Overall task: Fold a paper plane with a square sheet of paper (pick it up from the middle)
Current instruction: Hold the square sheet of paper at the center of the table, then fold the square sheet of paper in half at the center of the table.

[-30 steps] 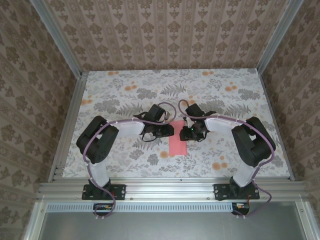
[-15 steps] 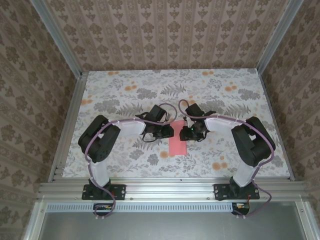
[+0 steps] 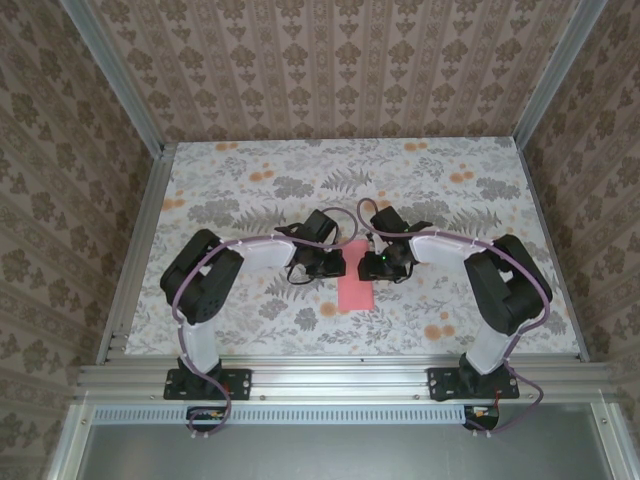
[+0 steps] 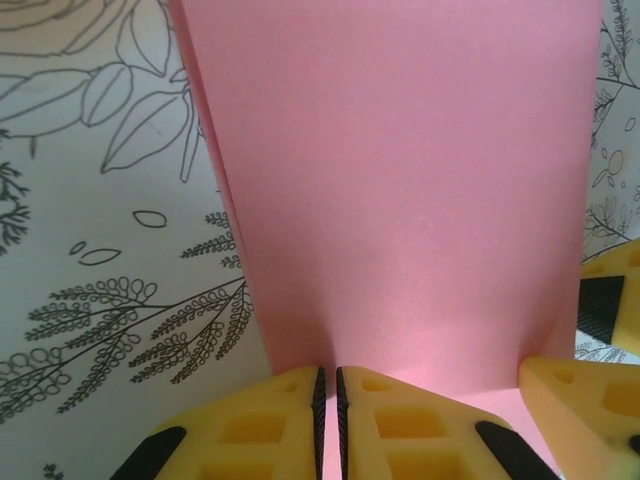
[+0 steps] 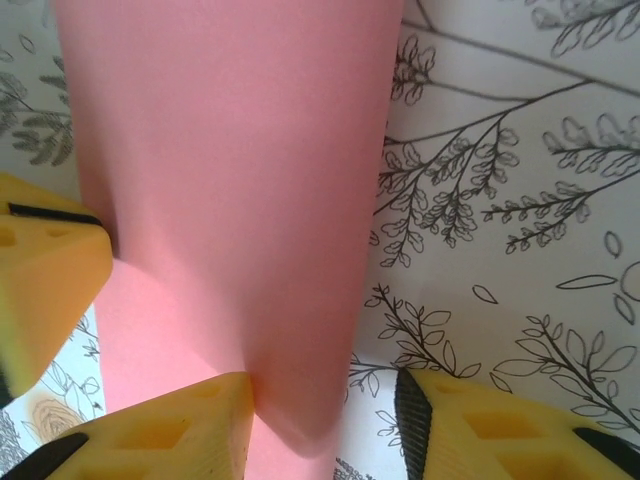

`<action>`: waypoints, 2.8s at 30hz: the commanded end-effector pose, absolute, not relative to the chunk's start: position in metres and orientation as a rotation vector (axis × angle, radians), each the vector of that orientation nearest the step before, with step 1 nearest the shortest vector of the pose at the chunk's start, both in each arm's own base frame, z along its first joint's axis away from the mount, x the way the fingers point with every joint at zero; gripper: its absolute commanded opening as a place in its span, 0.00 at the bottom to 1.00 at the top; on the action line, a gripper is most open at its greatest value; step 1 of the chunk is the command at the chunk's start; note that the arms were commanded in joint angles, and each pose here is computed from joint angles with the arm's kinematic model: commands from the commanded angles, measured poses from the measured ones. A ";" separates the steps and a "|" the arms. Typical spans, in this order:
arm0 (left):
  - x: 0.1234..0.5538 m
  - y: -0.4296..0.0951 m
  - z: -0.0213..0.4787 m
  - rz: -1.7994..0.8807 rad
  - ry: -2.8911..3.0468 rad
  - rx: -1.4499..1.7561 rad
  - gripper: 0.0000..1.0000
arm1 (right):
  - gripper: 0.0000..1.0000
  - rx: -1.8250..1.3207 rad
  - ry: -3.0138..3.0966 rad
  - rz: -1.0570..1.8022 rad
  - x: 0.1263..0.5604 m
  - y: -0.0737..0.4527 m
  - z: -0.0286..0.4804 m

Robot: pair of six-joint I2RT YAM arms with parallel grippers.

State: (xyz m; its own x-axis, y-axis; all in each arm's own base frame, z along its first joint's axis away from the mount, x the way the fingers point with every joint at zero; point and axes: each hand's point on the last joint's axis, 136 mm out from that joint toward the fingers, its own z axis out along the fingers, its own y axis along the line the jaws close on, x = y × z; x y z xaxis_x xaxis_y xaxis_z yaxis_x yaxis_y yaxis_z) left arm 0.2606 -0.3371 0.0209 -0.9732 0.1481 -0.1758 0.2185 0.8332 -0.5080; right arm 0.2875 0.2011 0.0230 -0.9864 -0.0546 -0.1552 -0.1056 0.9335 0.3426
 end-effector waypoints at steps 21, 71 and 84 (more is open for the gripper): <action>0.253 -0.323 -0.005 -0.673 2.967 0.305 0.12 | 0.22 -0.033 2.831 0.876 0.289 0.234 0.048; 0.254 -0.317 -0.011 -0.620 2.988 0.288 0.11 | 0.23 0.076 3.015 0.944 0.210 0.217 0.015; 0.254 -0.316 -0.011 -0.609 2.986 0.297 0.11 | 0.19 0.088 3.005 0.888 0.205 0.219 0.018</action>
State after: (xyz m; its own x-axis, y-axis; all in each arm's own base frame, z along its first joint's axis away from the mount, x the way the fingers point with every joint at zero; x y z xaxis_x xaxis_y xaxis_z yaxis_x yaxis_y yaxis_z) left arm 0.2639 -0.3360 0.0183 -0.9739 0.1481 -0.1723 0.2146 0.8486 -0.4835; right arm 0.2126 0.2245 0.0151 -0.9995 0.0315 -0.0056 0.0229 0.8270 0.5617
